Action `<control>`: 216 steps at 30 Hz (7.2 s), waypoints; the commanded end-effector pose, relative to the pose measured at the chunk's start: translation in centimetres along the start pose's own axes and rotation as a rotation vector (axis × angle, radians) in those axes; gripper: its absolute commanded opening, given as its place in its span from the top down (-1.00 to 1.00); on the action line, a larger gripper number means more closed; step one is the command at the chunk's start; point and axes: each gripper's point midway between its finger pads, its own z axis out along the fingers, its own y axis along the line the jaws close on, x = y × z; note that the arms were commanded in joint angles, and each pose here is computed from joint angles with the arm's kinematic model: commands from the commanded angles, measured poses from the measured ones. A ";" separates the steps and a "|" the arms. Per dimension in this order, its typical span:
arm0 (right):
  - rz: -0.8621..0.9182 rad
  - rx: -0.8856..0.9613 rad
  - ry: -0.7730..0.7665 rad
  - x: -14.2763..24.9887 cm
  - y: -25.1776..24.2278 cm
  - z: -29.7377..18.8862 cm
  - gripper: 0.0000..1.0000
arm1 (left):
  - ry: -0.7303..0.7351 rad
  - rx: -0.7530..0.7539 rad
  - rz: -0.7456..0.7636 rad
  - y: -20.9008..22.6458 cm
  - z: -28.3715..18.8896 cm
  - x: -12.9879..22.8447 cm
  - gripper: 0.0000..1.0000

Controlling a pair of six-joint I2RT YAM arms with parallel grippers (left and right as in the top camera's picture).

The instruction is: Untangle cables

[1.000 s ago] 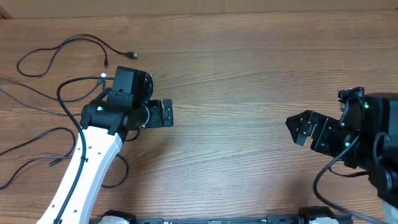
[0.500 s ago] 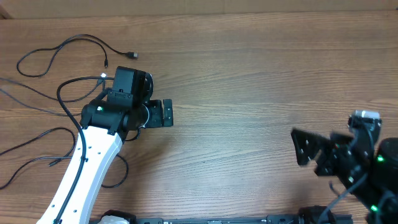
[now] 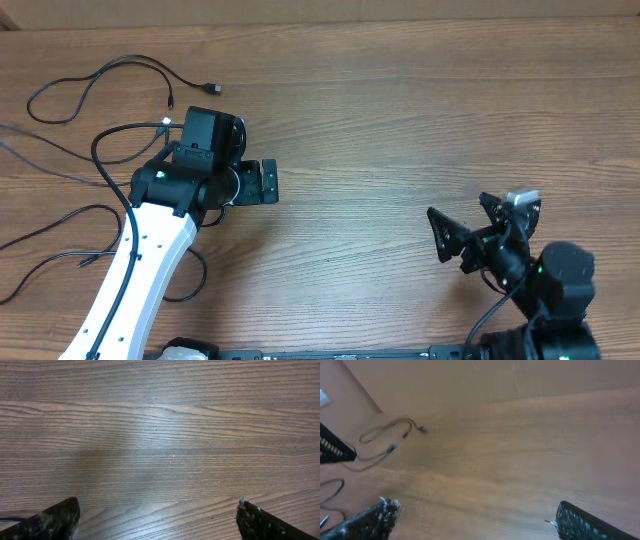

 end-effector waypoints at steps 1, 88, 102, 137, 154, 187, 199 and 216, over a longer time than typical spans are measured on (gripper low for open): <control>-0.043 -0.021 -0.082 0.2 0.1 0.0 -1.00 | -0.018 0.001 0.026 -0.3 -0.4 -0.5 -0.99; -0.205 0.281 -0.325 2.9 -6.5 0.3 -1.00 | -0.018 0.000 0.026 -0.2 -0.4 -0.5 -0.99; -0.205 0.281 -0.325 2.9 -6.5 0.3 -1.00 | -0.018 -0.002 0.027 -0.2 -0.4 -0.5 -0.99; -0.205 0.281 -0.325 2.9 -6.5 0.3 -1.00 | -0.441 0.082 0.047 3.1 -7.3 8.4 -0.99; -0.205 0.281 -0.325 2.9 -6.5 0.3 -1.00 | -0.702 0.136 0.114 3.4 -5.7 8.8 -0.99; -0.206 0.281 -0.325 2.9 -6.5 0.3 -1.00 | -1.056 0.121 0.201 4.0 -1.9 5.7 -0.99; -0.206 0.281 -0.326 2.9 -6.5 0.3 -1.00 | -1.060 0.069 0.280 4.0 -1.9 5.7 -0.99; -0.205 0.281 -0.326 2.9 -6.5 0.3 -1.00 | -1.079 -0.021 0.162 7.1 -2.3 5.0 -0.99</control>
